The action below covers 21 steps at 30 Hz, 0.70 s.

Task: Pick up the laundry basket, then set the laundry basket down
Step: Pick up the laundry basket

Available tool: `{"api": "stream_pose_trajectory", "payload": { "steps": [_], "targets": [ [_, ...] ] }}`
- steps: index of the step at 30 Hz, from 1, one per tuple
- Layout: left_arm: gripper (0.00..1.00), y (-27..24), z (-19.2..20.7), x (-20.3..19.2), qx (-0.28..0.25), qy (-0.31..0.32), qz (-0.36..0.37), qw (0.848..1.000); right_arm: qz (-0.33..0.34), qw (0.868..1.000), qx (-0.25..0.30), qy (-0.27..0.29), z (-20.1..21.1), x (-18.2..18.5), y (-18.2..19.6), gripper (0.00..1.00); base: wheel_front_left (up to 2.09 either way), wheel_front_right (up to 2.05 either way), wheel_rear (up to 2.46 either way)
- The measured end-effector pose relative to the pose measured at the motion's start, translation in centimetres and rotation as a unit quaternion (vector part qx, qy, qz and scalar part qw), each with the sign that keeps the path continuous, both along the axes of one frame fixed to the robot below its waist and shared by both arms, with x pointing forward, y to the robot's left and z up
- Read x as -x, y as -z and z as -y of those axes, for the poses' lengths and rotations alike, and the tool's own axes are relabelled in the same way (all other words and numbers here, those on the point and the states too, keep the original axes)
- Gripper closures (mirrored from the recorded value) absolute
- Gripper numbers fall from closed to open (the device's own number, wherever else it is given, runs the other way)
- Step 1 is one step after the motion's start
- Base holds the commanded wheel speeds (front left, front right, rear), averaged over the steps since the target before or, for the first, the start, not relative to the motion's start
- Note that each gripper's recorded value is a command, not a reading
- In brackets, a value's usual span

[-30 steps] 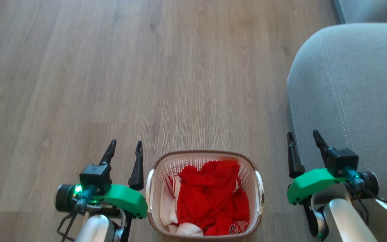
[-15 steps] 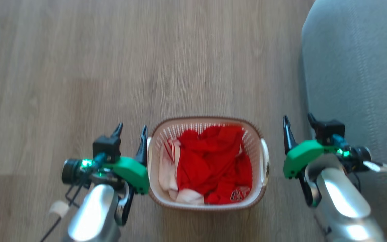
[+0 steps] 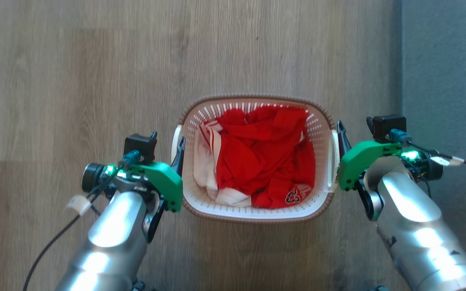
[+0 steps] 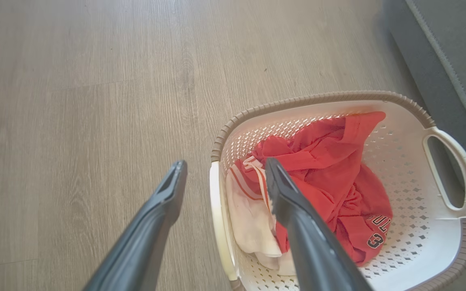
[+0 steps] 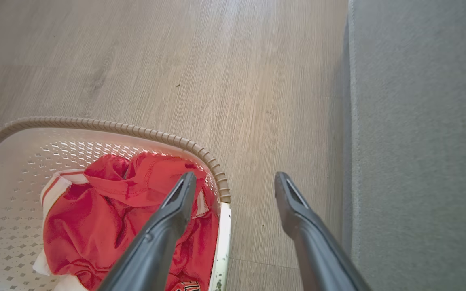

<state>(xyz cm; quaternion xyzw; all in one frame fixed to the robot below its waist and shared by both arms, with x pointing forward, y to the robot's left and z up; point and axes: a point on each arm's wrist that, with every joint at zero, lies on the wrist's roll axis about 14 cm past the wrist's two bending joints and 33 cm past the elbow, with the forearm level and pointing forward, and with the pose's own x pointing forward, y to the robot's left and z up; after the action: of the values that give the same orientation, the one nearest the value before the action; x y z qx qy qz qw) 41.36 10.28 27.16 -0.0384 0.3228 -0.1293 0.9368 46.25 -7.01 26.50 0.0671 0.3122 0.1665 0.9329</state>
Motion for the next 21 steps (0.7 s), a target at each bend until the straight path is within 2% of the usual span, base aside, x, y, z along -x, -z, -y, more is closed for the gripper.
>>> {"api": "stream_pose_trajectory", "payload": {
  "steps": [11, 21],
  "targets": [
    [0.00, 4.1, 0.4, 0.7, -0.007, 0.028, -0.065, 0.997, -0.093, 0.995, 0.016, -0.020, -0.3, 1.9, 5.7, 0.00, 0.00, 0.00, 0.00],
    [0.00, 6.7, 0.4, 1.9, -0.007, 0.040, -0.113, 0.993, -0.128, 0.991, 0.006, -0.028, -1.5, 2.0, 8.1, 0.00, 0.00, 0.00, 0.00]
  ]
}}
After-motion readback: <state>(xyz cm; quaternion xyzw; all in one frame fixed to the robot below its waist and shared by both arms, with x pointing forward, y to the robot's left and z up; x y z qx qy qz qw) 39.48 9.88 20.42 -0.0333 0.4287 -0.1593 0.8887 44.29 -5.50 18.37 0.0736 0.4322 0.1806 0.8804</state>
